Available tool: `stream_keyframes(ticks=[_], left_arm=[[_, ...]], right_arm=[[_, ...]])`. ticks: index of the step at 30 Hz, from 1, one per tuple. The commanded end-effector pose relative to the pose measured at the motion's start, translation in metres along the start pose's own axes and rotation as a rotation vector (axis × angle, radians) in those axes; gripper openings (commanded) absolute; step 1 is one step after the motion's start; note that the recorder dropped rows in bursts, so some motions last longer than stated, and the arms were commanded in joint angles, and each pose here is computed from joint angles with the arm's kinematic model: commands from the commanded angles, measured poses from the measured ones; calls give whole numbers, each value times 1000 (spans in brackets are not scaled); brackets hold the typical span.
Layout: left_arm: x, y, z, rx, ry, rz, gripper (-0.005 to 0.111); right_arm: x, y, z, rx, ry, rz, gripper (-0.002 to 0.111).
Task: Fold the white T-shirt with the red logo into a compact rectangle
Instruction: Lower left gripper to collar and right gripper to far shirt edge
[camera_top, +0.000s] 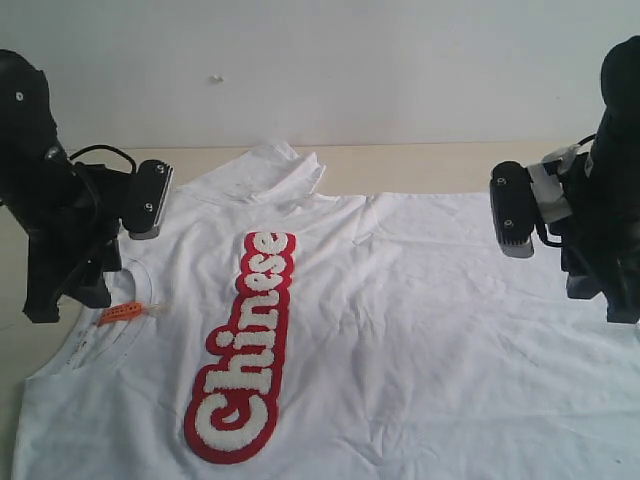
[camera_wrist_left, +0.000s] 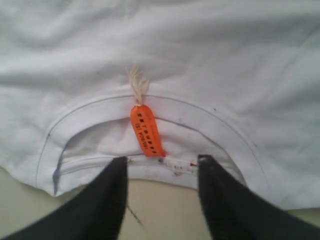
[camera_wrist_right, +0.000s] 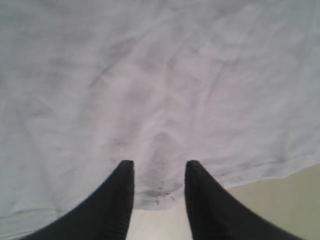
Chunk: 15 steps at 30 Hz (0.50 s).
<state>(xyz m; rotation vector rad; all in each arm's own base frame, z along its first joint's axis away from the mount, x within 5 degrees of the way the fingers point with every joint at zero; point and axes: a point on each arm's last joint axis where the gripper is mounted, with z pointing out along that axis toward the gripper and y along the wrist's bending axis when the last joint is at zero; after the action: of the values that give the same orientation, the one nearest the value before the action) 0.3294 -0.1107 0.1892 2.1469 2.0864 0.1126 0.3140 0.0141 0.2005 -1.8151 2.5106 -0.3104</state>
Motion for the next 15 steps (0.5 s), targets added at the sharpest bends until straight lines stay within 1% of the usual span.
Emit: stream_keyframes(ticks=[1, 2, 4, 6, 10, 13, 15], left_arm=[[-4, 3, 12, -5, -19, -28, 76], [-4, 3, 17, 5, -15, -28, 76], [-3, 3, 24, 23, -4, -23, 75], [-1, 3, 28, 31, 10, -16, 75], [7, 8, 28, 32, 14, -43, 75], [18, 11, 27, 31, 18, -73, 75], [22, 12, 27, 34, 21, -86, 75]], right_arm=[[2, -7, 1, 65, 12, -25, 58], [2, -7, 3, 65, 14, -31, 63], [2, -8, 8, 63, 28, -46, 68], [3, -10, 15, 58, 68, -76, 72], [4, -13, 30, 42, 122, -133, 78], [3, -17, 32, 74, 104, -135, 76], [4, -19, 34, 83, 60, -104, 65]])
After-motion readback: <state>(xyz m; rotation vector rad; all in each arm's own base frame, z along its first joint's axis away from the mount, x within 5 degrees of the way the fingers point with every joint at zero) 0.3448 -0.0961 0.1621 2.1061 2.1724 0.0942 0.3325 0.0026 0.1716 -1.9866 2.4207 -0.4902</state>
